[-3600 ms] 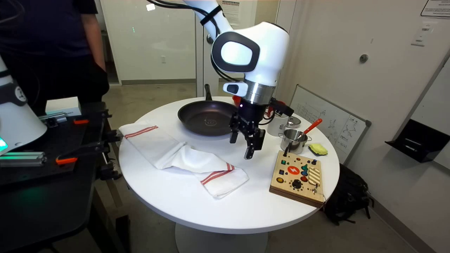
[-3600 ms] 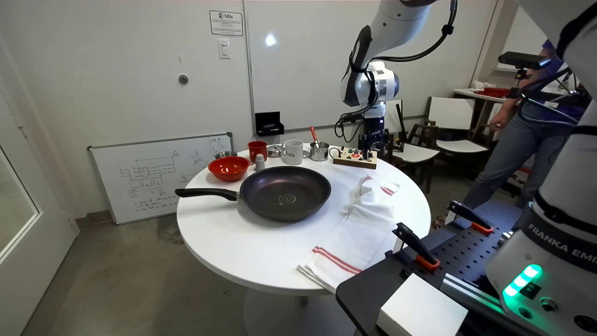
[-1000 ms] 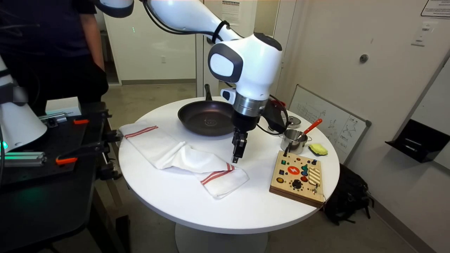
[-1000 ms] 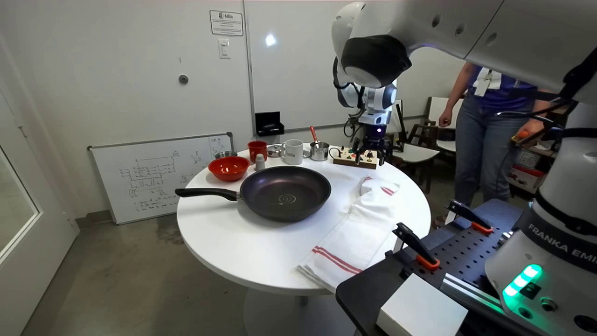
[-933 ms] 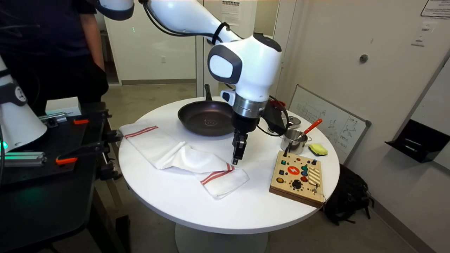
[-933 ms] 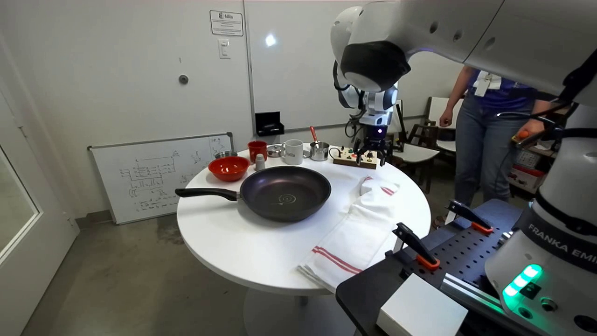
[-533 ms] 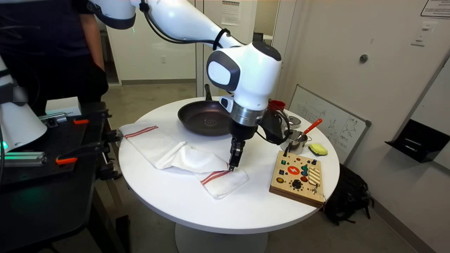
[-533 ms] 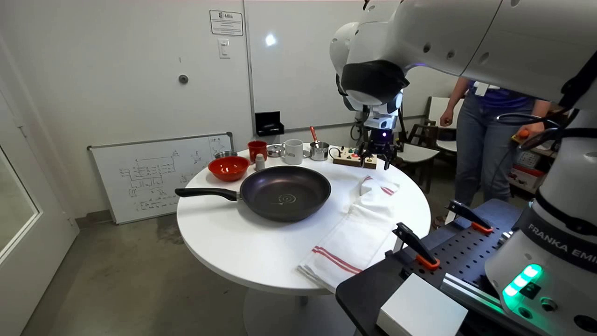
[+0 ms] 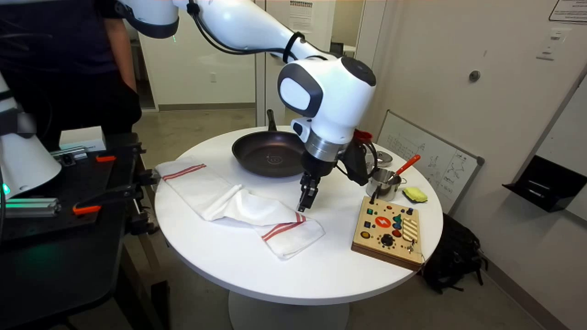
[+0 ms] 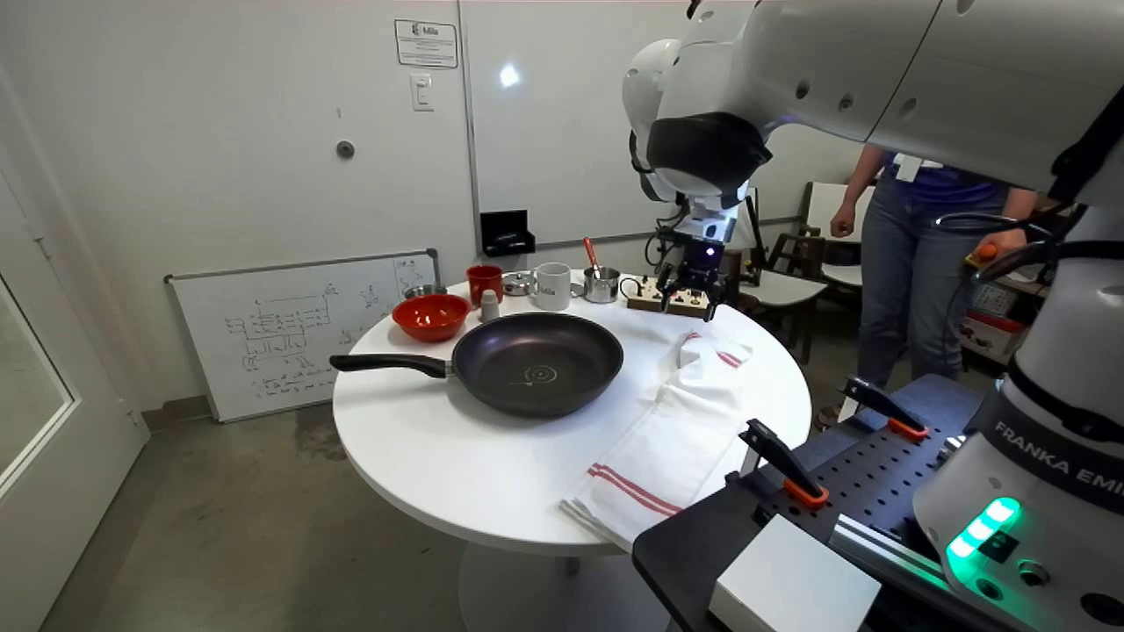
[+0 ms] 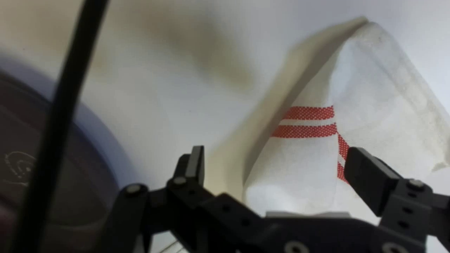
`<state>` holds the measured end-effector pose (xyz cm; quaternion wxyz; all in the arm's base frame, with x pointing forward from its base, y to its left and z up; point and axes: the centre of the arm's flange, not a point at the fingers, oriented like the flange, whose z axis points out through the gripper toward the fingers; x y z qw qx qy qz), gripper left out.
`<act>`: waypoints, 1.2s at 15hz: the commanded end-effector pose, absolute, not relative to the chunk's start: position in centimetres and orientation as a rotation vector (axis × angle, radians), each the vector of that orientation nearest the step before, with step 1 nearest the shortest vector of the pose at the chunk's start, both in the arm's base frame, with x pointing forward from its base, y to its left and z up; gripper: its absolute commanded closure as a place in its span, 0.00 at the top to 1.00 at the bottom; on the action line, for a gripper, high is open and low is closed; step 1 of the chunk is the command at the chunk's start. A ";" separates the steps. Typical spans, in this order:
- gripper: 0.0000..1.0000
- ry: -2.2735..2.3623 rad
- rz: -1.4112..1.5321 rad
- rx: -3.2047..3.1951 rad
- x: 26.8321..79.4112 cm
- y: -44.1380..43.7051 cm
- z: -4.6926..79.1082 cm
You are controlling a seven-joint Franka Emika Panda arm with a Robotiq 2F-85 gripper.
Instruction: Pick up the kitchen towel and wipe the pan
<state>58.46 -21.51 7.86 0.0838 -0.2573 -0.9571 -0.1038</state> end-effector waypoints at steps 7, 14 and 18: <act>1.00 -2.867 -0.178 -0.717 60.5 -20.3 7.1; 1.00 -2.842 -0.094 -0.779 58.7 -22.8 7.0; 1.00 -2.854 -0.132 -0.784 58.6 -22.8 6.8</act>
